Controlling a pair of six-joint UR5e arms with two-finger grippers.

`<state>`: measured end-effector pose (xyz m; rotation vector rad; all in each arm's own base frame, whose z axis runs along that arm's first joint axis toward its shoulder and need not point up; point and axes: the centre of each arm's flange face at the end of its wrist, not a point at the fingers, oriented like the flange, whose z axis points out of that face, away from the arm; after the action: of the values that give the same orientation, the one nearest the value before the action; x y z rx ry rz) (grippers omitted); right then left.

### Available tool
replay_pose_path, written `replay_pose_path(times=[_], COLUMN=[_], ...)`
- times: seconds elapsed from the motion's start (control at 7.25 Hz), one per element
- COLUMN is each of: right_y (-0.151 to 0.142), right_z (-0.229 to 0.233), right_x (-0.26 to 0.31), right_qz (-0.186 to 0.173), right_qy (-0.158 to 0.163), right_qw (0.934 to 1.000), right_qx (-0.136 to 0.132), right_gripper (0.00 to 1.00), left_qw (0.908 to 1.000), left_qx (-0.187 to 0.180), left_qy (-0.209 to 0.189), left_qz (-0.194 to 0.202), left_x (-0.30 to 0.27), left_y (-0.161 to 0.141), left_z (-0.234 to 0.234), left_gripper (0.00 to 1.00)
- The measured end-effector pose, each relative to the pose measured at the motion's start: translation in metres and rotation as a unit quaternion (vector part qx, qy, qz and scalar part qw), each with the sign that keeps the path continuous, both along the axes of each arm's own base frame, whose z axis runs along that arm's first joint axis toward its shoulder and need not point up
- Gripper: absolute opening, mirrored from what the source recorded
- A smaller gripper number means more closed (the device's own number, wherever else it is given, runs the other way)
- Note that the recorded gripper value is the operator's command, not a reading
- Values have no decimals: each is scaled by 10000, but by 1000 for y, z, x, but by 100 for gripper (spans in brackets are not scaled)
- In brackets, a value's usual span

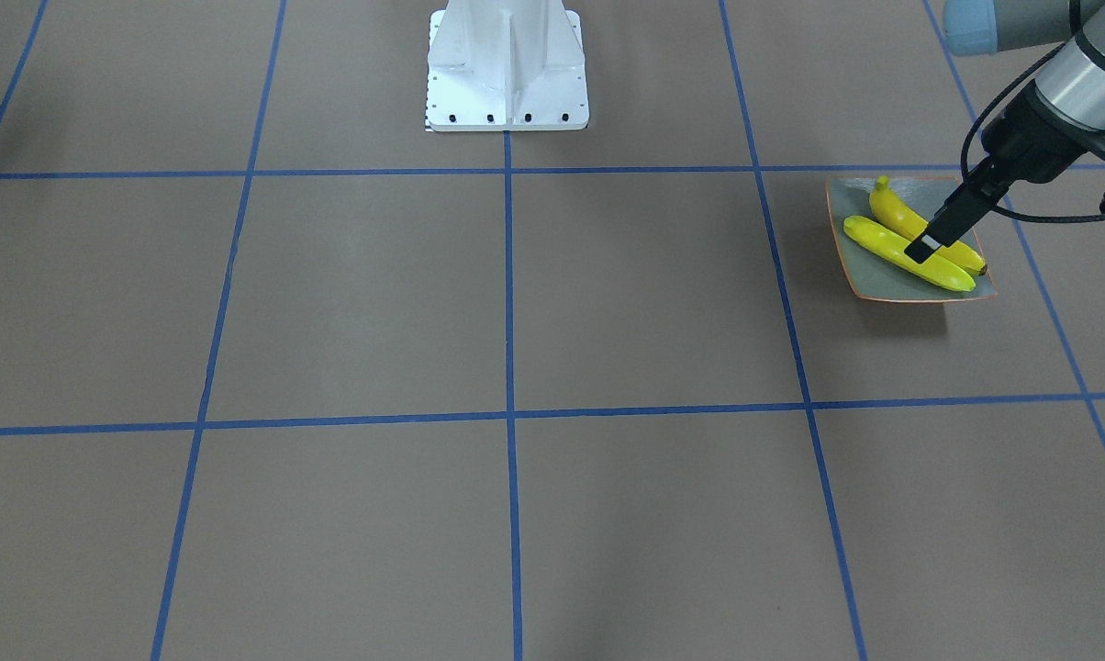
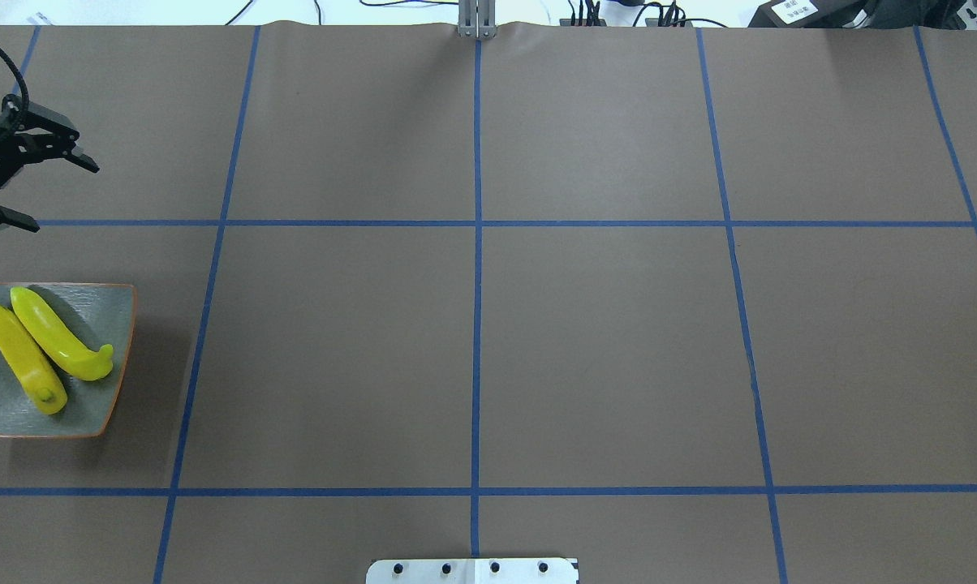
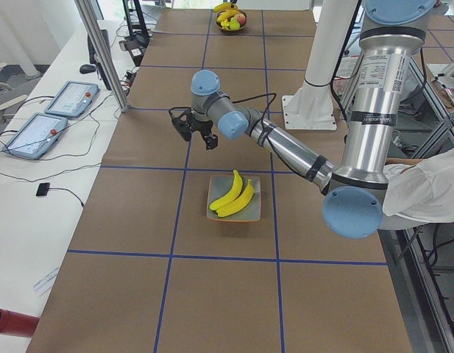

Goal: Transfer all bananas from basket to plate

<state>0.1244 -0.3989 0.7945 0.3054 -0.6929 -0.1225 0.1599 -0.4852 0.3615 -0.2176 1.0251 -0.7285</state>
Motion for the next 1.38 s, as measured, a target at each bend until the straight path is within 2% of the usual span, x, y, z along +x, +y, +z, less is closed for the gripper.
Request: replay_pose_path(times=[0.28,0.83,0.97,1.1,1.24,1.38], right_y=[-15,-18,-25,-36,-45,-56], right_z=[-57,-91,-113,-151,-189,-228], right_x=[13,20,12,-9,-37,-71], right_qz=[0,-111,-94,-46,-9,-62], right_qy=[-149,-125,-273,-681,-1181,-1726], right_qw=[9999,9998,9996,9977,9928,9839], right_qx=[-17,57,50,-39,-217,-464], right_gripper=[0,0,0,0,0,0], left_qw=[10000,9999,9999,9999,9997,9993], left_qx=[-22,-48,-31,-1,-9,-62], left_qy=[30,68,85,123,187,283], left_qz=[-33,-73,-74,-91,-139,-226], left_x=[1,2,3,5,9,15], left_y=[0,-1,-2,-6,-12,-22], left_z=[-3,-6,-9,-16,-27,-42], left_gripper=[100,100,100,100,100,100])
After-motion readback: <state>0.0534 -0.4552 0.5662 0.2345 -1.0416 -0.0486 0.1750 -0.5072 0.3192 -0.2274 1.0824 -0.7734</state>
